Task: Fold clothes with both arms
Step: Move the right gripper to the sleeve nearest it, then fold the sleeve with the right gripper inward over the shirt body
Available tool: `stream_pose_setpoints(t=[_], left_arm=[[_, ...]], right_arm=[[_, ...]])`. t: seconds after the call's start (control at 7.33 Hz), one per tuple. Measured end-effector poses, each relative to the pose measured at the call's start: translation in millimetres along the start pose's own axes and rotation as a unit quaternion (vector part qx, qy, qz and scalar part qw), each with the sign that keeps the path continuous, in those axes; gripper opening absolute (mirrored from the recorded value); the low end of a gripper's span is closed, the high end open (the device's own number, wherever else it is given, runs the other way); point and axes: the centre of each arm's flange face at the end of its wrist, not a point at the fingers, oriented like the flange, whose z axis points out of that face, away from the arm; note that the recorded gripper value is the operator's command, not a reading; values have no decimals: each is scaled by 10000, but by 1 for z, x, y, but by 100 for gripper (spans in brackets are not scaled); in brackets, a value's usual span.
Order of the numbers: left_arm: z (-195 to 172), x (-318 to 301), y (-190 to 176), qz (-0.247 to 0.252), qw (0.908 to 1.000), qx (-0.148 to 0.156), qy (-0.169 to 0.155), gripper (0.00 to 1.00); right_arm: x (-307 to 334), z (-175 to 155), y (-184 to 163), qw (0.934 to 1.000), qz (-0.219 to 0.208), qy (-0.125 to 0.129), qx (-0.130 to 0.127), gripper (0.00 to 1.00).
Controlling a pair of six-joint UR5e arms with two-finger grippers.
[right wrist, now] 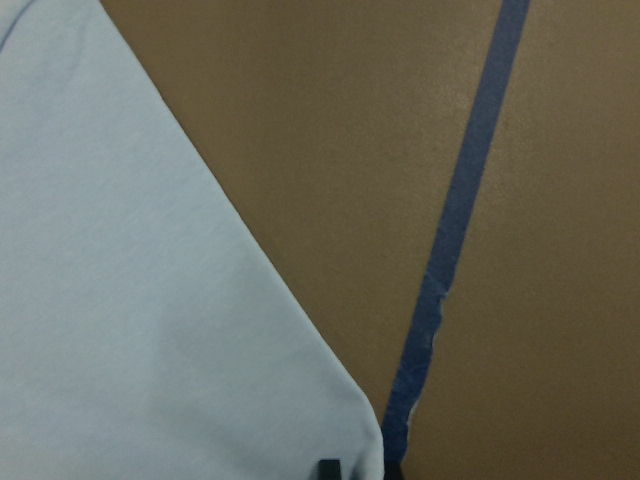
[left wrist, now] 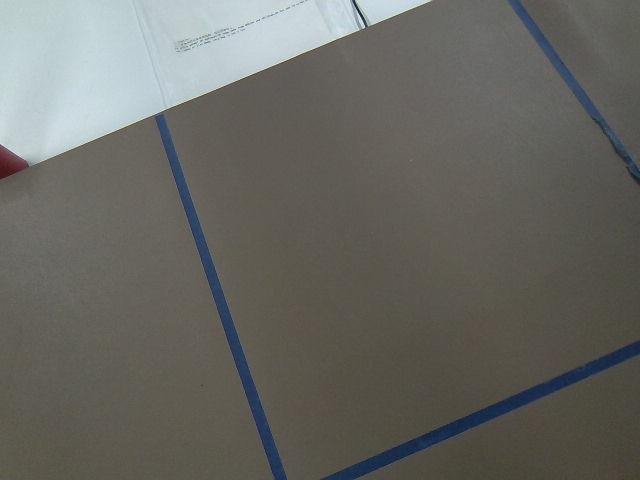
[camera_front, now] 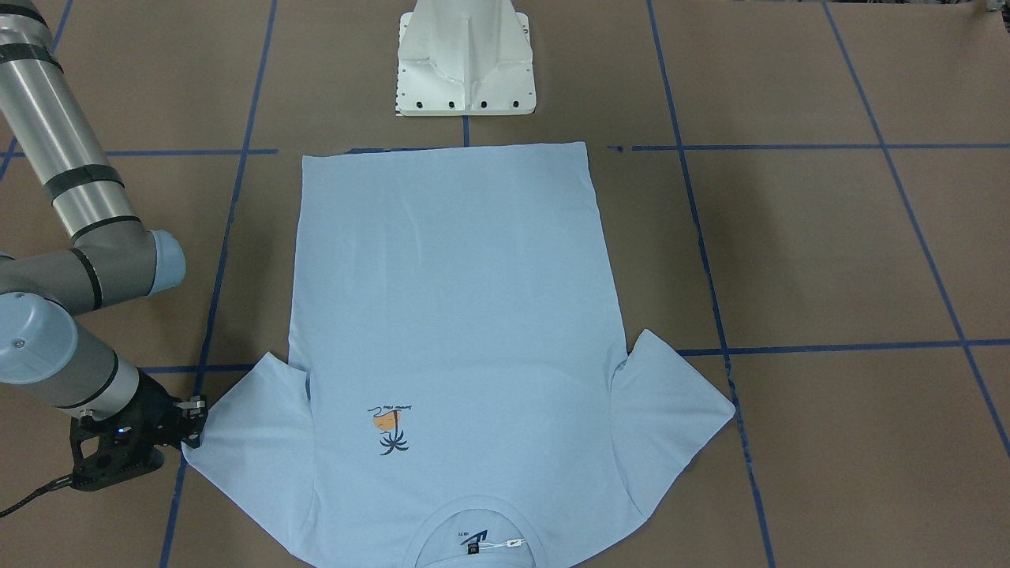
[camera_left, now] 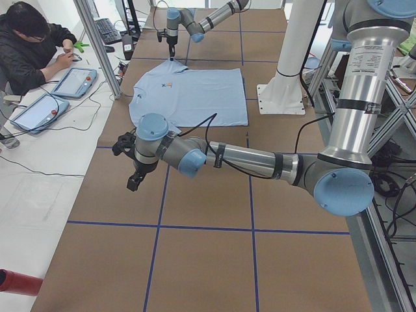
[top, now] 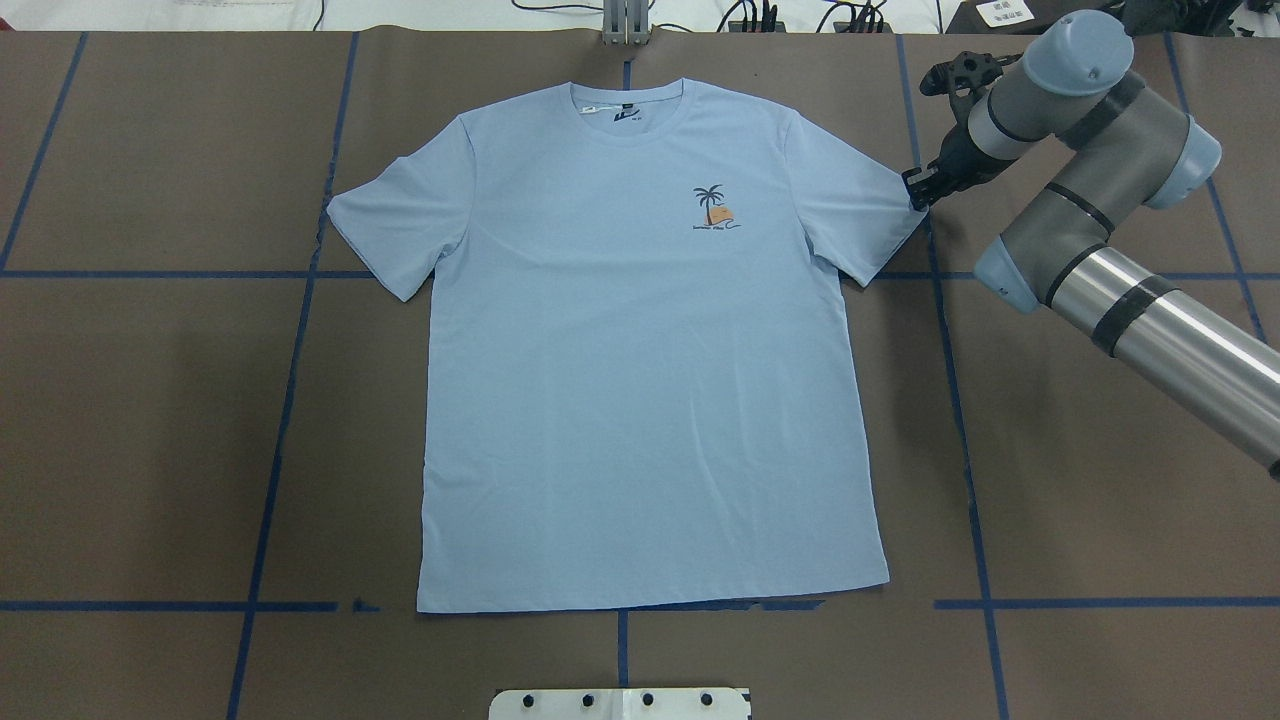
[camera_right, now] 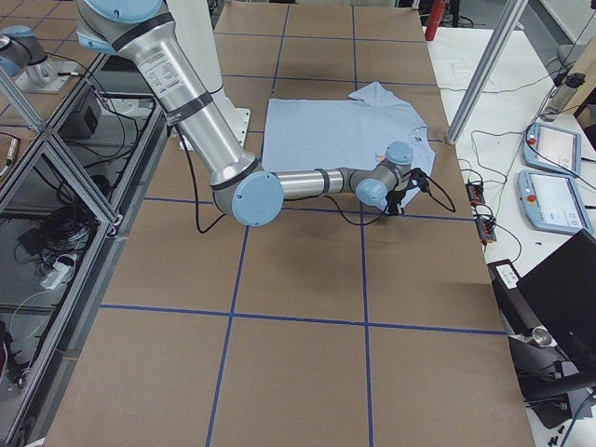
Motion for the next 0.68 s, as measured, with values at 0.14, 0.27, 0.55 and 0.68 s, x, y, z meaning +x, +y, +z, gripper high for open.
stream_pose_setpoints(t=[0.14, 0.27, 0.55, 0.68], left_arm=[[0, 0, 0, -1, 10000, 1, 0, 100], [0, 0, 0, -6, 10000, -4, 0, 100], [2, -2, 1, -17, 10000, -20, -2, 100], [2, -3, 2, -22, 10000, -23, -4, 100]], right_arm=[[-3, -2, -1, 10000, 8, -26, 17, 0], [-7, -6, -3, 10000, -3, -64, 45, 0], [-25, -21, -9, 9996, -108, -207, 163, 0], [-42, -29, -16, 9991, -198, -289, 236, 0]])
